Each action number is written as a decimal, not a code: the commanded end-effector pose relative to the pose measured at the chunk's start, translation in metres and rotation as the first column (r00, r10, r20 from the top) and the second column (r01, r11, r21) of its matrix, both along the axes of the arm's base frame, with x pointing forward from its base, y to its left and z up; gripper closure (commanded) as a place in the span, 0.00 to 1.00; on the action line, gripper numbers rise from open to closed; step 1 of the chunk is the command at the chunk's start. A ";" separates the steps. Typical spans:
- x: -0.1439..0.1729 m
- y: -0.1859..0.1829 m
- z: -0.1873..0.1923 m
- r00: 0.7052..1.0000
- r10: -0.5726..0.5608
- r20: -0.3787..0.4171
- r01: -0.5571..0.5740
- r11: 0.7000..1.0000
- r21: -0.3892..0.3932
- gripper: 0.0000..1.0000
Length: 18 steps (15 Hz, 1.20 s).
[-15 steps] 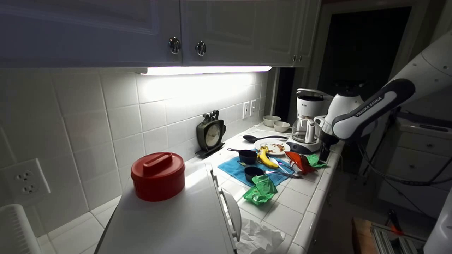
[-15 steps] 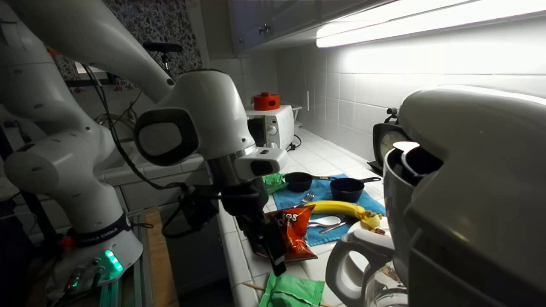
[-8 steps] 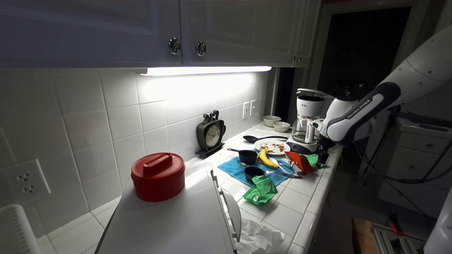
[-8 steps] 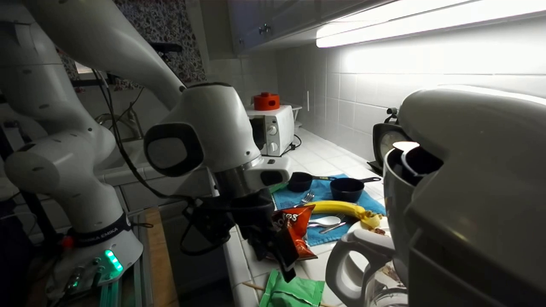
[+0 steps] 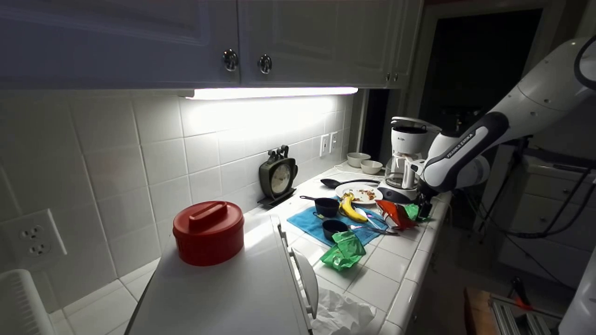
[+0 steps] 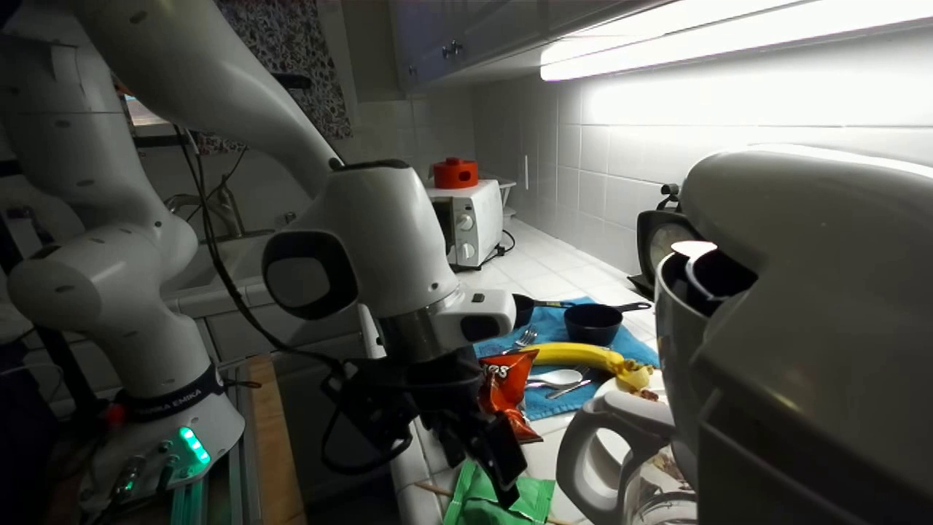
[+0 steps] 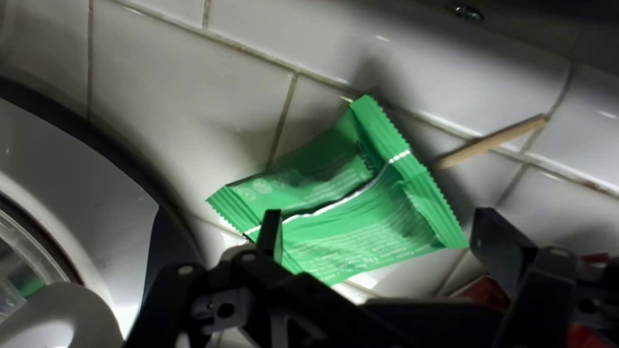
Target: Move all the small green packets to the left edge of the blue towel and move the doritos to the right edge of the towel
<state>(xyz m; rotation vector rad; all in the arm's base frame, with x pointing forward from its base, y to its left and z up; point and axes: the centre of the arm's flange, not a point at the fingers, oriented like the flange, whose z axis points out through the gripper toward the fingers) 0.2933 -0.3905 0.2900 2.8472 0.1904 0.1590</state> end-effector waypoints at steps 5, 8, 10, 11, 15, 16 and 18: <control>0.014 -0.016 -0.025 1.000 0.006 0.013 -0.006 1.000 -0.009 0.40; 0.017 -0.019 -0.019 1.000 0.002 0.023 -0.002 1.000 -0.016 0.61; 0.017 -0.019 -0.010 1.000 -0.004 0.028 0.005 0.999 -0.035 0.75; 0.017 -0.019 -0.004 0.999 -0.016 0.031 0.018 0.999 -0.048 0.83; 0.017 -0.019 0.020 0.996 -0.085 0.033 0.087 0.993 -0.082 0.89; 0.017 -0.019 0.026 0.994 -0.099 0.034 0.102 0.991 -0.090 0.89; 0.017 -0.018 0.037 0.992 -0.119 0.034 0.122 0.988 -0.097 0.89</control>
